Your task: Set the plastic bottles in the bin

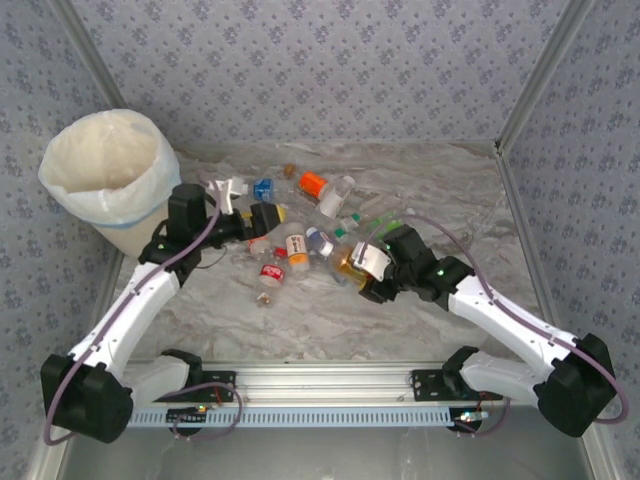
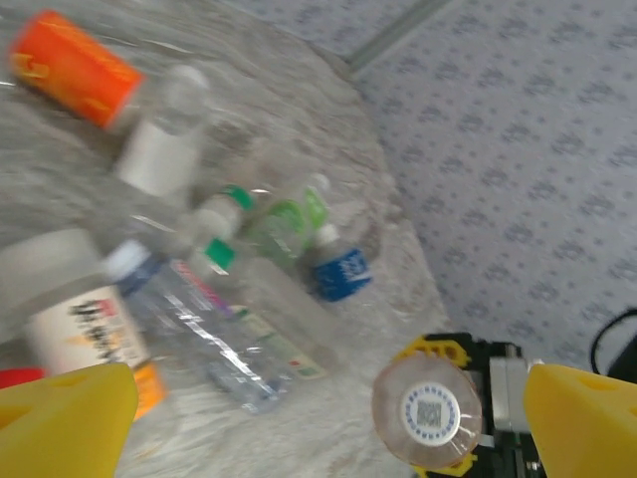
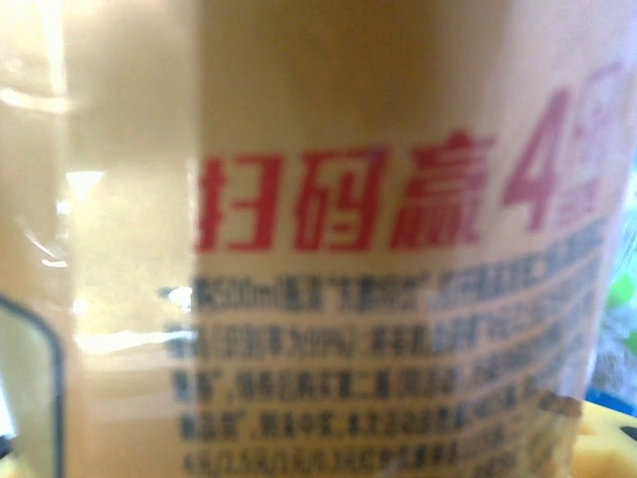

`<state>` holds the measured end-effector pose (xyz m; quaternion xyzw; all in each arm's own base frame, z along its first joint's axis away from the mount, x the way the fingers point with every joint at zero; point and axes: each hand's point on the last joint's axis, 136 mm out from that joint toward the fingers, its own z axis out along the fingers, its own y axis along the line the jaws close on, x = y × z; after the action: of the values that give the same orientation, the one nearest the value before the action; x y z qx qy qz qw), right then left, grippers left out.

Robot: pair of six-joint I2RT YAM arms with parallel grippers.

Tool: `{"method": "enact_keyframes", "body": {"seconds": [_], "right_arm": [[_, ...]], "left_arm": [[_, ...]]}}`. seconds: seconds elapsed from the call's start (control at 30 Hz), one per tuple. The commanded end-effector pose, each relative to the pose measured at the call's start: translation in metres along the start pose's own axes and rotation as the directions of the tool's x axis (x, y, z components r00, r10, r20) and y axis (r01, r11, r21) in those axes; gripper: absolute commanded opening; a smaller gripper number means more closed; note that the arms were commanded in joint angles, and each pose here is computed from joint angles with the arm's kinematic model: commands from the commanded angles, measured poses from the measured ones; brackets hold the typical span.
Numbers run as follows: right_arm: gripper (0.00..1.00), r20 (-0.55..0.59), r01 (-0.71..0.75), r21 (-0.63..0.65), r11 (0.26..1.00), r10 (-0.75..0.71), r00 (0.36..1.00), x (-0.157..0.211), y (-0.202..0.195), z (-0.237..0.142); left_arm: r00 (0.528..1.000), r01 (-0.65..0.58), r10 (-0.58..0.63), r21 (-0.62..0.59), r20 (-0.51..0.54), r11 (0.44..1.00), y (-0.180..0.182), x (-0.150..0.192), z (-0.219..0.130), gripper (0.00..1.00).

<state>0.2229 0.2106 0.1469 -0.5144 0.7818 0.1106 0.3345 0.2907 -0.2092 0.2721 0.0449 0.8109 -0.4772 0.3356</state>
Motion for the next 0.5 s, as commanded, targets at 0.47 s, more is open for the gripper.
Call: {"method": "enact_keyframes", "body": {"seconds": [0.47], "right_arm": [[0.63,0.29,-0.133,-0.107,0.985,0.159,0.944,-0.099,0.009,0.01]], "left_arm": [[0.984,-0.171,0.174,0.063,-0.045,0.983,-0.053,0.009,0.039,0.81]]}}
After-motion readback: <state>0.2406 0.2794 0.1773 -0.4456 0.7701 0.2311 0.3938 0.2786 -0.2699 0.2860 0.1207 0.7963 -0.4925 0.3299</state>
